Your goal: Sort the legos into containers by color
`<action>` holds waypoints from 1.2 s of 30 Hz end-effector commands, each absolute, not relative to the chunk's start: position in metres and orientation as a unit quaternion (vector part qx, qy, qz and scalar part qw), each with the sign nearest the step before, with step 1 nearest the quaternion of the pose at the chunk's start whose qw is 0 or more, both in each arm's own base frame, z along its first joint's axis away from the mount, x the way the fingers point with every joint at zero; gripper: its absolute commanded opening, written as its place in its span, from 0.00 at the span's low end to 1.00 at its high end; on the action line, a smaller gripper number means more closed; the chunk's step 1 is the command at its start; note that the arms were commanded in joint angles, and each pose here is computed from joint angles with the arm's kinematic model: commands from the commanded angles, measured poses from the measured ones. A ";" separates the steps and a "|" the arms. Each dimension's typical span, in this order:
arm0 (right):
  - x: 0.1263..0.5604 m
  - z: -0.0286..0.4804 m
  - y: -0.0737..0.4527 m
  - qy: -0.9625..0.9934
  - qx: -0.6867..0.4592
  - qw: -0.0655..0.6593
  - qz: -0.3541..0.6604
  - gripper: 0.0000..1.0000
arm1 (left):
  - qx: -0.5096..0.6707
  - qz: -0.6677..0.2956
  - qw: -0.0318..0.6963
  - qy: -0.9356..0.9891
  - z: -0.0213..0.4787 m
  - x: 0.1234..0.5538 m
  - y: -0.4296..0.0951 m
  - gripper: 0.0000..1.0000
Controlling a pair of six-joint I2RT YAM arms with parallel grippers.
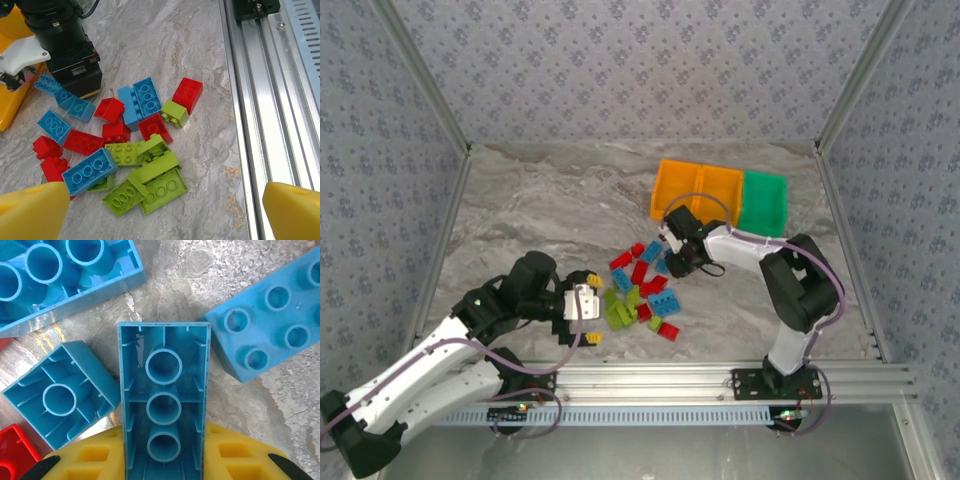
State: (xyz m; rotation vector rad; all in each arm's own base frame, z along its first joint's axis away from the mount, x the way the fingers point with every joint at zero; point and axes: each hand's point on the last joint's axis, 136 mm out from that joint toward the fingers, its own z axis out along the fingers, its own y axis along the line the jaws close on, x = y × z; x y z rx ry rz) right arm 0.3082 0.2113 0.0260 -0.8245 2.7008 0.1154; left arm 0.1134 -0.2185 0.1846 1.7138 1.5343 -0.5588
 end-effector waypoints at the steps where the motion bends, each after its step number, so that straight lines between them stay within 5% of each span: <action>1: 0.310 0.044 0.210 0.941 -0.285 0.179 0.028 0.21 | 0.677 -0.229 0.393 0.579 0.190 0.110 -0.224 0.99; 9: 0.317 0.142 0.179 0.921 -0.200 0.331 0.059 0.21 | 0.588 -0.246 0.496 0.589 0.237 0.138 -0.232 0.99; 14: 0.361 0.192 0.102 0.914 -0.027 0.399 0.070 0.21 | 0.515 -0.274 0.540 0.607 0.271 0.156 -0.232 0.99; 25: 0.445 0.124 -0.009 0.940 0.155 0.302 0.022 0.17 | 0.440 -0.257 0.539 0.671 0.272 0.180 -0.219 0.99; 32: 0.454 0.110 -0.013 0.942 0.175 0.286 0.030 0.40 | 0.414 -0.254 0.517 0.705 0.267 0.190 -0.218 0.99; 36: 0.450 0.128 -0.015 0.937 0.173 0.301 0.028 0.42 | 0.417 -0.252 0.510 0.709 0.263 0.192 -0.218 0.99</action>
